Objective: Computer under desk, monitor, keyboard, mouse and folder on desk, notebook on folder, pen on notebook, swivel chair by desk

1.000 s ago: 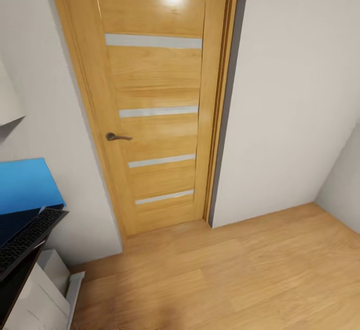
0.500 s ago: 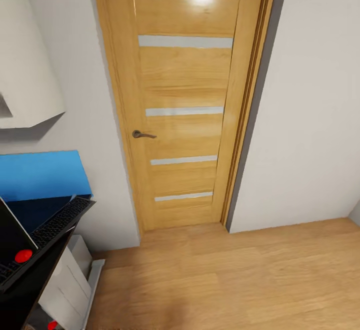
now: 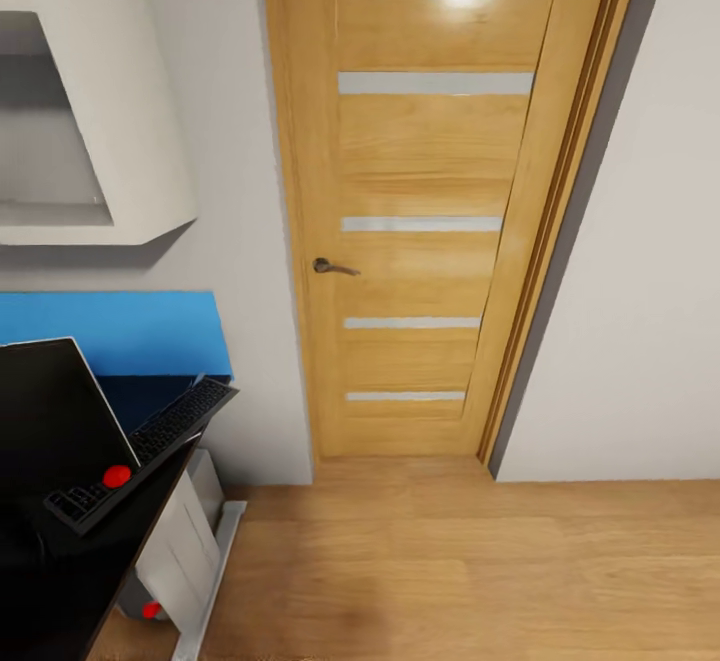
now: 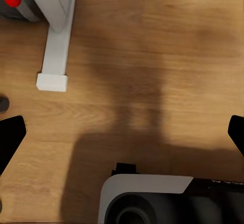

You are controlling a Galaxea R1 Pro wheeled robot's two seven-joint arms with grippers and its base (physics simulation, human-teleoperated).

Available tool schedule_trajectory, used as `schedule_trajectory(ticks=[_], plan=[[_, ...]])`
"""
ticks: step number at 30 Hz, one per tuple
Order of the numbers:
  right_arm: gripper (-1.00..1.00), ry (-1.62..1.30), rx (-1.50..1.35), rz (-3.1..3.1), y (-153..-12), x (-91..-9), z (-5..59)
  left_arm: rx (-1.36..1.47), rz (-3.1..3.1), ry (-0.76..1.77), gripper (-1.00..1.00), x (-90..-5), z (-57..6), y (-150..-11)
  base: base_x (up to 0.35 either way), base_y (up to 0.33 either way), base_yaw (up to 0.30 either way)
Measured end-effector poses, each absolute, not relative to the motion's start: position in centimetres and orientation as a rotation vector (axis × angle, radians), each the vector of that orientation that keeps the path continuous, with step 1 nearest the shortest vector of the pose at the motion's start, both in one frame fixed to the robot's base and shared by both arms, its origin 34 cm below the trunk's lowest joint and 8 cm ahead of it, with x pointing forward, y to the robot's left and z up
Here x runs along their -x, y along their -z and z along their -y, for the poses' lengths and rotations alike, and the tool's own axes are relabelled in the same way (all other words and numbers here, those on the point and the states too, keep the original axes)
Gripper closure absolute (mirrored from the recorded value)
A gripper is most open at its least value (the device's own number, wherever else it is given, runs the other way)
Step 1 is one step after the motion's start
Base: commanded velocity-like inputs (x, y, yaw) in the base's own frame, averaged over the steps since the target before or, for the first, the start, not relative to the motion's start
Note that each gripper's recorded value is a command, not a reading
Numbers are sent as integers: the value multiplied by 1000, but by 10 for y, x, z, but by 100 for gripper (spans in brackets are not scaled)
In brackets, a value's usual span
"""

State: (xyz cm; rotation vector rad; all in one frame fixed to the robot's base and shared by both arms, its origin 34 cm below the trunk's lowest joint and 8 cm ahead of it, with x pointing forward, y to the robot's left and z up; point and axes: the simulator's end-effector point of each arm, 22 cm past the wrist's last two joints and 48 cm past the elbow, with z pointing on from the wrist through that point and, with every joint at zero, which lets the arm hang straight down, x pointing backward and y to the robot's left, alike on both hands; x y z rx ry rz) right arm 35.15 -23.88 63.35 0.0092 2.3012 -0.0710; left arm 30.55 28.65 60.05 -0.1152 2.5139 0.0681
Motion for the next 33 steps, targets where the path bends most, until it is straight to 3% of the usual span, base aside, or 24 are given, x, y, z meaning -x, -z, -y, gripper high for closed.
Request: schedule_trajectory(ticks=[7, 17, 33], plan=[[-100, 71, -9, -2302, -633, -351, 239, 115, -2513, -68, -100, -306, -287, -601, 0, -11, 285], [-100, 72, -10, -2302, -633, -351, 239, 115, -2513, -69, -100, -306, -287, -601, 0, -190, 285], [-100, 70, -8, -2302, -633, -351, 239, 115, -2515, -69, -100, -305, -287, -600, 0, -10, 285]])
